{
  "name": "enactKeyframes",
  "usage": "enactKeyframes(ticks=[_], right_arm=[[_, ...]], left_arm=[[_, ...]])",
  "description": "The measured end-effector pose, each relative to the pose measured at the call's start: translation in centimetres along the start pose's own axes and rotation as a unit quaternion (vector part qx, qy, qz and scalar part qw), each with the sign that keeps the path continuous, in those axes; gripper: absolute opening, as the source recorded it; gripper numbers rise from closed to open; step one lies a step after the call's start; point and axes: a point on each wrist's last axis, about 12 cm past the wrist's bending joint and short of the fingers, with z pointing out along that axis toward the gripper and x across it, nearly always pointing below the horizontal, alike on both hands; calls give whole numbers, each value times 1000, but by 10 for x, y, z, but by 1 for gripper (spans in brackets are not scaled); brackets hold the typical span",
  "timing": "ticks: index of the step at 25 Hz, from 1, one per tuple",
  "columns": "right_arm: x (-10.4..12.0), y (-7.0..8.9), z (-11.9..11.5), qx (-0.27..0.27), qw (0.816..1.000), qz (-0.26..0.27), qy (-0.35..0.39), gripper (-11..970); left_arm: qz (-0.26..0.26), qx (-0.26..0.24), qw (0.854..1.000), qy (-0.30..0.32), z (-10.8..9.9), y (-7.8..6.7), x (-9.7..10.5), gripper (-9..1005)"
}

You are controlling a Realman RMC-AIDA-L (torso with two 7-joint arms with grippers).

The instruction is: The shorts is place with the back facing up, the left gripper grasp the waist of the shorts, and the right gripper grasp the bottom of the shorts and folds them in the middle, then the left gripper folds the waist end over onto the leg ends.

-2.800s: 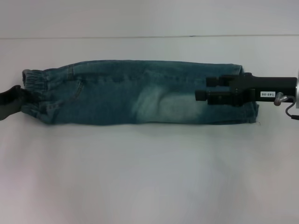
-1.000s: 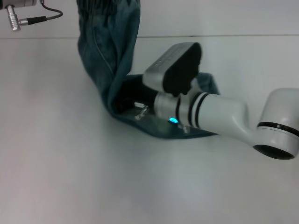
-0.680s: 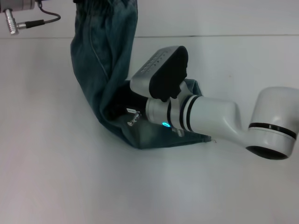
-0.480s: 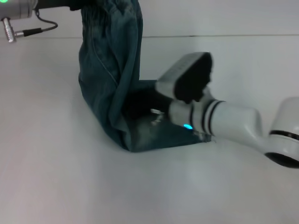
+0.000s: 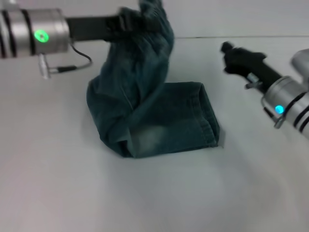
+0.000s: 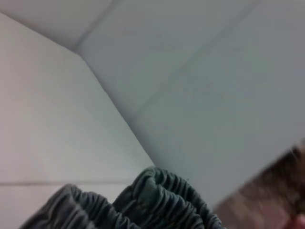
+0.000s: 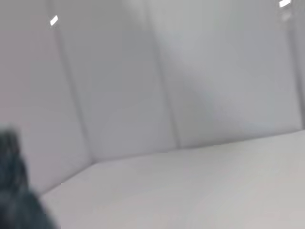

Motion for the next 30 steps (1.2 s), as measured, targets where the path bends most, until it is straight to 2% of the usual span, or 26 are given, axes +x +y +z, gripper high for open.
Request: enactKeyframes(ticks=[2,5,8,13,15,22,27,30], right_arm=[[-6,-10,-3,18,1000,17,-16,6],[-9,-15,-5,27,999,27,-30,7],[-10,-16,-9,31,998,37,-43,8],[-9,-17,-13,39,996,56,-56,11],[-9,-18,-13,39,996,63,-57,12],[-12,-15,-16,12,996,65,-64,51],[-26,-21,-26,-82,992,83,-41,83],[-48,-30,-36,-157,984,82,7,226]], left_arm=[[21,8,1000,15,16,-6,10,168],[48,8,998,42,41,-9,25,181],[54,-13,996,70,62,-4,40,193],[76,-33,993,88,70,0,52,214],[77,-29,993,84,68,1,52,222],[107,39,993,26,46,-4,55,465],[117,41,992,6,14,2,63,696],[118,33,992,-6,-12,9,73,835]])
